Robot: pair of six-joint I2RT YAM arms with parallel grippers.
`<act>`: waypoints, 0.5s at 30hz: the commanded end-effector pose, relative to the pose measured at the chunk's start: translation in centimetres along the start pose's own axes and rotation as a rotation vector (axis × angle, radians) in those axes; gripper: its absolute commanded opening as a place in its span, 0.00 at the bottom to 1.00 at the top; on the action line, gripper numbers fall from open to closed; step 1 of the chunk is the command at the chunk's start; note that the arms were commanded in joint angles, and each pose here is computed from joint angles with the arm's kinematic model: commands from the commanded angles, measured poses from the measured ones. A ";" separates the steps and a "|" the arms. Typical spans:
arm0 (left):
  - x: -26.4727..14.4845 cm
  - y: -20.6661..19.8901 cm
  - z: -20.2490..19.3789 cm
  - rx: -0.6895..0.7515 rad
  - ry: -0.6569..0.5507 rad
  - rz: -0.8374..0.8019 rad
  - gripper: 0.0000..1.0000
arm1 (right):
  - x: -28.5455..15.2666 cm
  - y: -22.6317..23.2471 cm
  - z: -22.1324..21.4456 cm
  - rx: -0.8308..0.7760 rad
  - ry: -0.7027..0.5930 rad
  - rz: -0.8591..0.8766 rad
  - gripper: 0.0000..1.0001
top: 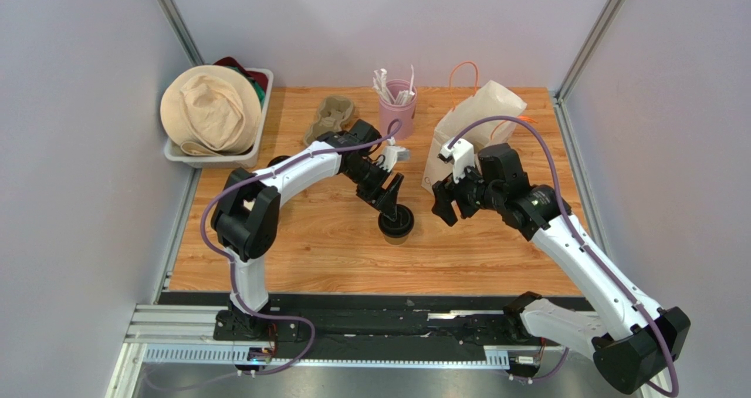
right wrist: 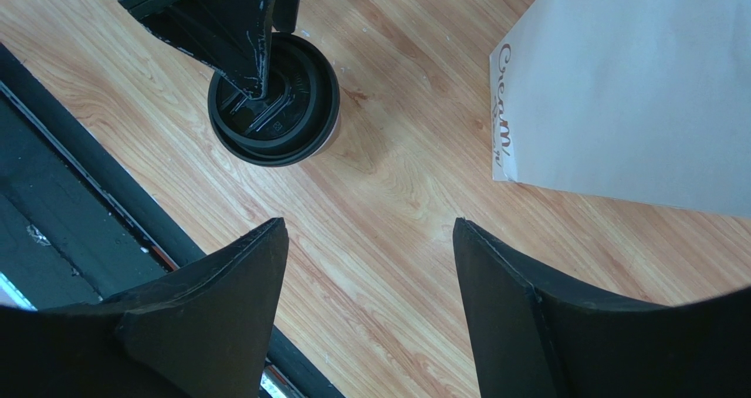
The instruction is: Pack the takeout coffee
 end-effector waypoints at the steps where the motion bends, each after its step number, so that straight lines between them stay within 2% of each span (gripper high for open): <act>1: 0.2 0.3 0.4 0.039 -0.004 0.021 0.73 | -0.1 0.3 0.4 -0.016 -0.046 0.036 0.73; 2: 0.5 0.5 0.3 0.035 0.006 0.020 0.70 | 0.0 0.3 0.4 -0.016 -0.046 0.044 0.73; 15: 1.3 2.0 -0.6 0.053 0.025 0.171 0.69 | 3.2 1.1 -1.6 0.045 0.035 0.166 0.71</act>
Point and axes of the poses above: each gripper's point midway between its finger pads, its own x axis out along the fingers, its own y axis along the line the jaws close on, z = x × y, the point moved 8 cm from there along -x, back along the fingers, and after that the axes turned 8 degrees about -x, right-handed, at the moved point
